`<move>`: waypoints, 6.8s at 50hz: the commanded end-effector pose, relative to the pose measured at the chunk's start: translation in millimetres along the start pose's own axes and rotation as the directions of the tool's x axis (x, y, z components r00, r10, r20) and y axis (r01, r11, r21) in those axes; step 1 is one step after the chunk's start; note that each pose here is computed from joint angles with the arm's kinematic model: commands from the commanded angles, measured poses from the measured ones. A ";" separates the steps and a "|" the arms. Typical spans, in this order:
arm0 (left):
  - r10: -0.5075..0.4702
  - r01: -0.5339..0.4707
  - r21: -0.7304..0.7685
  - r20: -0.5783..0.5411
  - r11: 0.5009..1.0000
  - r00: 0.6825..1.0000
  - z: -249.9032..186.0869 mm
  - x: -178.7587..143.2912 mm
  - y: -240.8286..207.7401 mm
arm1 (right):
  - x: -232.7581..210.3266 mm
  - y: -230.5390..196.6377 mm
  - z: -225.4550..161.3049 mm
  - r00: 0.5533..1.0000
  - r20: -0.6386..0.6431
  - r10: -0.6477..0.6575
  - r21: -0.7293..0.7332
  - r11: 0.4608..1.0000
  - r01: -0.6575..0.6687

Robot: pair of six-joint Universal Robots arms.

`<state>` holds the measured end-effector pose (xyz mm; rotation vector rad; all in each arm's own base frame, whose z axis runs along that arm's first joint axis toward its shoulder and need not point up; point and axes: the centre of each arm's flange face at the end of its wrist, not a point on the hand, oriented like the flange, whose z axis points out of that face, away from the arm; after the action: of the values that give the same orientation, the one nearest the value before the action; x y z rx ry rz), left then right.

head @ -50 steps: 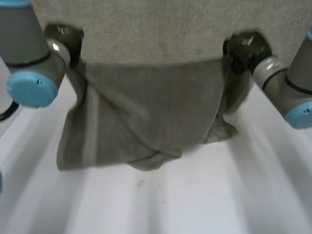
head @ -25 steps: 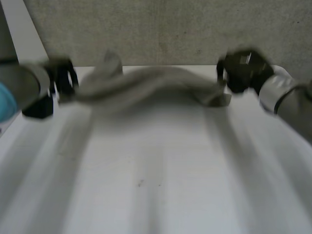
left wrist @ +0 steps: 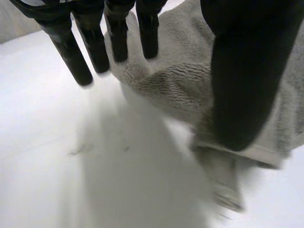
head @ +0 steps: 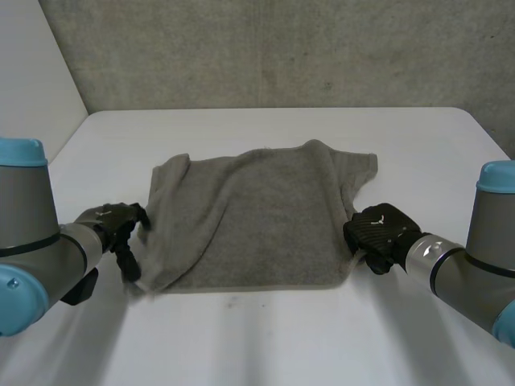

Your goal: Fold the towel.

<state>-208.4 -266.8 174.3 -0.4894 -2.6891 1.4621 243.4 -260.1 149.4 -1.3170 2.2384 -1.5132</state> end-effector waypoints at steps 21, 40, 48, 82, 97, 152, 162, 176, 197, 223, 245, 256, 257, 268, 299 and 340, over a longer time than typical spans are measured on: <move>0.266 -0.195 0.275 -0.252 0.942 0.930 -49.1 3.7 26.1 | 37.2 -16.1 -8.8 0.967 -0.150 0.205 0.178 0.968 -0.178; 0.358 -0.293 0.314 -0.173 0.903 0.918 -44.4 6.6 46.2 | 54.9 -24.4 -16.4 0.935 -0.178 0.308 0.242 0.934 -0.262; 0.364 -0.303 0.350 -0.121 0.886 0.924 -30.2 5.1 48.7 | 54.9 -25.1 -17.0 0.935 -0.177 0.306 0.243 0.935 -0.259; 0.406 -0.316 0.351 -0.222 0.881 0.886 -24.8 36.0 72.6 | 55.0 -24.2 -16.2 0.938 -0.178 0.299 0.242 0.937 -0.253; 0.401 -0.325 0.434 -0.095 0.840 0.911 6.0 30.1 54.8 | 55.8 -22.6 -15.7 0.936 -0.183 0.300 0.239 0.937 -0.254; 0.160 -0.200 0.542 0.120 0.816 0.980 -10.2 -25.5 6.2 | 50.3 5.9 3.7 0.923 -0.144 0.358 0.105 0.933 -0.346; 0.154 -0.195 0.519 0.122 0.832 0.981 -9.4 -30.5 1.4 | 44.5 17.8 0.3 0.902 -0.133 0.411 0.037 0.912 -0.409; 0.122 -0.165 0.484 0.119 0.860 0.985 -7.5 -39.1 -0.3 | 37.1 29.4 -1.7 0.885 -0.120 0.449 0.006 0.892 -0.452; 0.093 -0.139 0.492 0.117 0.859 0.989 -6.3 -43.2 -4.1 | 23.8 34.5 22.2 0.910 -0.067 0.409 0.039 0.913 -0.407; 0.090 -0.137 0.492 0.119 0.860 0.989 -5.6 -44.6 -4.3 | 21.2 24.8 47.3 0.929 -0.040 0.367 0.077 0.928 -0.364; 0.116 -0.149 0.510 0.097 0.847 0.989 -54.9 -39.5 -51.5 | 91.2 -131.8 -53.3 0.963 -0.217 0.157 0.419 0.907 -0.054; 0.137 -0.161 0.491 0.086 0.856 0.987 -137.2 -41.9 -126.7 | 124.4 -179.9 -144.1 0.889 -0.450 -0.091 0.242 0.945 0.219; 0.137 -0.161 0.490 0.086 0.856 0.987 -137.2 -41.9 -126.7 | 123.7 -180.5 -146.8 0.888 -0.448 -0.099 0.228 0.948 0.220; 0.141 -0.132 0.208 -0.030 0.969 0.990 -84.4 -35.1 -98.4 | 99.7 -133.7 -87.6 0.947 -0.267 -0.181 0.041 0.979 0.199; -0.138 0.101 0.808 -0.024 0.581 0.990 -43.3 -31.5 -251.8 | 156.9 -198.7 -60.6 0.779 -0.619 0.096 0.544 0.768 0.337; -0.086 0.061 0.383 0.048 0.922 0.995 29.1 -40.8 -35.1 | 73.9 14.7 8.1 0.966 -0.188 0.179 0.000 0.983 -0.182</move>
<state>-188.5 -318.1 188.3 -0.3383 -2.3415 1.9302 204.9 -322.6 161.6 -1.0146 2.3766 -1.6287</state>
